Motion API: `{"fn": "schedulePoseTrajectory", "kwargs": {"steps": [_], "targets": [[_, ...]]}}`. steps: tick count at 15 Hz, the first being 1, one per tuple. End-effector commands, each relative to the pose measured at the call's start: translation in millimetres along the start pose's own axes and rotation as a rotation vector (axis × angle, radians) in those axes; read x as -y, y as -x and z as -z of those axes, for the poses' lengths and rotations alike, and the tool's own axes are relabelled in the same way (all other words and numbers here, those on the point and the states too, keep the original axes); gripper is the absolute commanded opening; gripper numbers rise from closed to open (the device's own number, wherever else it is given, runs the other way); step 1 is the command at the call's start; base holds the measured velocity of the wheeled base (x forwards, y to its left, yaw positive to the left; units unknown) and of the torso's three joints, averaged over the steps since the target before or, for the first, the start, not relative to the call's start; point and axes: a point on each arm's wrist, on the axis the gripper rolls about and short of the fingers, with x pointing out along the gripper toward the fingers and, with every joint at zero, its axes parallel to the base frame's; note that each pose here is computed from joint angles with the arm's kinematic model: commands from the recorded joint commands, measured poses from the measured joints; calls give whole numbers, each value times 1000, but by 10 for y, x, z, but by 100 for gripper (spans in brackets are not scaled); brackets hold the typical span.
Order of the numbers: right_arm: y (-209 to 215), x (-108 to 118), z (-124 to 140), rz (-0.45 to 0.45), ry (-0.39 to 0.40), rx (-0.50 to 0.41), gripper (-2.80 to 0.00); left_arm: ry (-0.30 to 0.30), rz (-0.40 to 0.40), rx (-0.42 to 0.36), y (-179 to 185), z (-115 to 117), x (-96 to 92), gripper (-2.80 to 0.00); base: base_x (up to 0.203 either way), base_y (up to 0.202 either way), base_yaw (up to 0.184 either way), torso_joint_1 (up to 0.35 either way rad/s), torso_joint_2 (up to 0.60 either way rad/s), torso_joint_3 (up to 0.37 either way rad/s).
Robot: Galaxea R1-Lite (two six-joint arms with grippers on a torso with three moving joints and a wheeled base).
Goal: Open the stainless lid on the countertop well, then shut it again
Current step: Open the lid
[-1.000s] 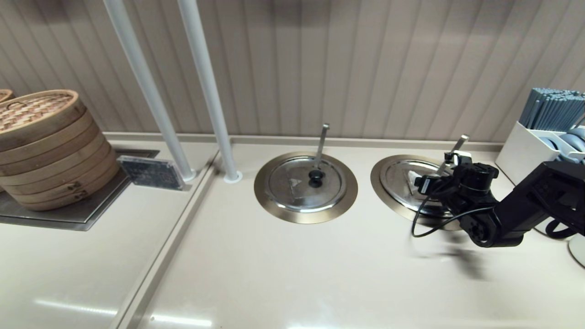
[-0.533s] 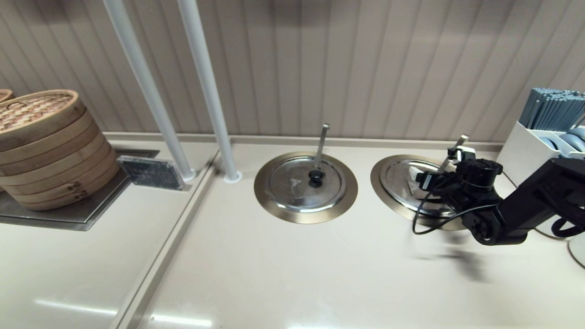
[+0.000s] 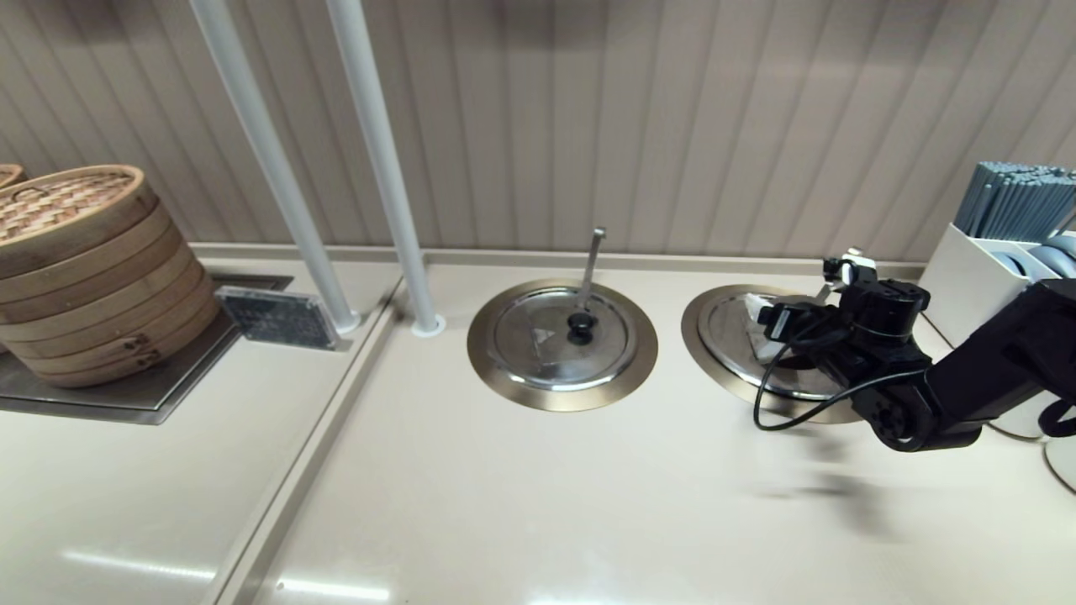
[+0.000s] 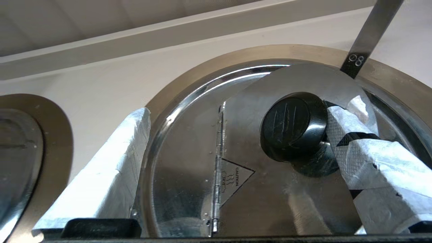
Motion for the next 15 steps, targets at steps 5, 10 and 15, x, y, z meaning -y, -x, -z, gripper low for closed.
{"fn": "schedulePoseTrajectory", "kwargs": {"steps": [5, 10, 15], "targets": [[170, -264, -127, -66, -26, 22, 0, 0, 0, 0, 0, -1, 0, -280, 0, 0, 0, 0, 0, 0], [339, -557, -91, -144, -35, -4, 0, 0, 0, 0, 0, -1, 0, -280, 0, 0, 0, 0, 0, 0], [549, -764, -155, -207, -59, -8, 0, 0, 0, -1, -1, 3, 0, -280, 0, 0, 0, 0, 0, 0]]}}
